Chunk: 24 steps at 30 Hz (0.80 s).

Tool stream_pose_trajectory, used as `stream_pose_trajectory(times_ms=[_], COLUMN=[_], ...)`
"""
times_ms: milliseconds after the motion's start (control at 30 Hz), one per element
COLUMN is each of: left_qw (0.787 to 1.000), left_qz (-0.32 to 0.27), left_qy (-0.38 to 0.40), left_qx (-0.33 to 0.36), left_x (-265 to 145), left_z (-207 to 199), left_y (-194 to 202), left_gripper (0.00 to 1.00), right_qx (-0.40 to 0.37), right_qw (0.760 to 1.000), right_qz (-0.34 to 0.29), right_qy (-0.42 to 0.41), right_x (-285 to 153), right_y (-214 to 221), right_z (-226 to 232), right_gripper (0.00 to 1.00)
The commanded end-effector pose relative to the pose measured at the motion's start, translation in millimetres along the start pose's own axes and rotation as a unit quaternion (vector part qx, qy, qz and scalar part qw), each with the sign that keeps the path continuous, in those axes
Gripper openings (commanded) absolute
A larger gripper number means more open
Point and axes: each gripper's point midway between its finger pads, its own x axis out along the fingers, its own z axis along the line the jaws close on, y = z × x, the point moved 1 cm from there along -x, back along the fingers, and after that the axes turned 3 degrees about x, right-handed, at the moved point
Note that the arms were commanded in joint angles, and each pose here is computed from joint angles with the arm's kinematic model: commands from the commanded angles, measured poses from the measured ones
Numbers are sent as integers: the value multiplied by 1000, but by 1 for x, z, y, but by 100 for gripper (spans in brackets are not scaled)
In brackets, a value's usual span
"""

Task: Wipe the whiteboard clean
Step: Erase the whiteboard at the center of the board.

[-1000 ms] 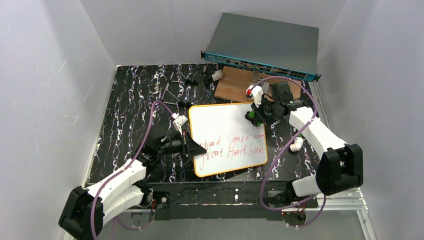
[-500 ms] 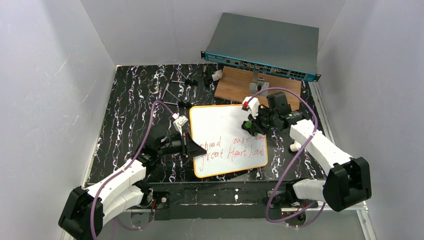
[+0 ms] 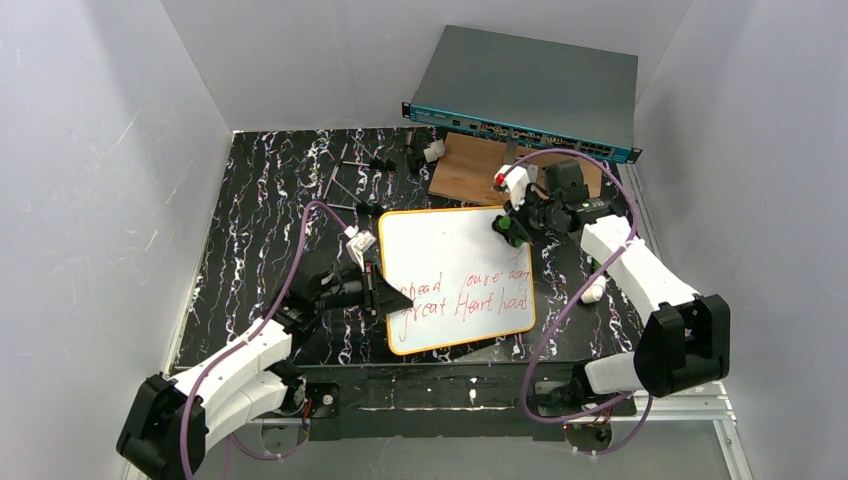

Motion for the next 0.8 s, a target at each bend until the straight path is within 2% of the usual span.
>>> stream_pose_trajectory(times_ms=[0, 133, 300, 467, 567, 667, 767], left_qw=[991, 991, 991, 991, 991, 990, 990], left_qz=[-28, -26, -28, -28, -29, -29, -31], left_qy=[86, 89, 90, 91, 90, 89, 87], left_qx=[101, 99, 99, 97, 99, 102, 103], left_x=[-5, -4, -4, -3, -5, -6, -7], left_z=[-42, -42, -42, -43, -44, -44, -44], left_y=[-23, -22, -22, -23, -23, -23, -23], left_gripper=[0, 0, 0, 0, 0, 0, 0], right_qx=[-37, -47, -39, -25, -23, -27, -55], right_qw=[998, 996, 998, 999, 999, 1000, 998], right_qz=[-12, 15, 39, 21, 6, -7, -2], right_qy=[-56, -79, -22, 31, 32, 9, -26], right_x=[2, 5, 4, 0, -1, -1, 5], right_y=[3, 41, 65, 36, 10, -10, -5], right_z=[48, 74, 48, 6, -4, 6, 39], right_gripper=[1, 1, 1, 1, 1, 1, 1])
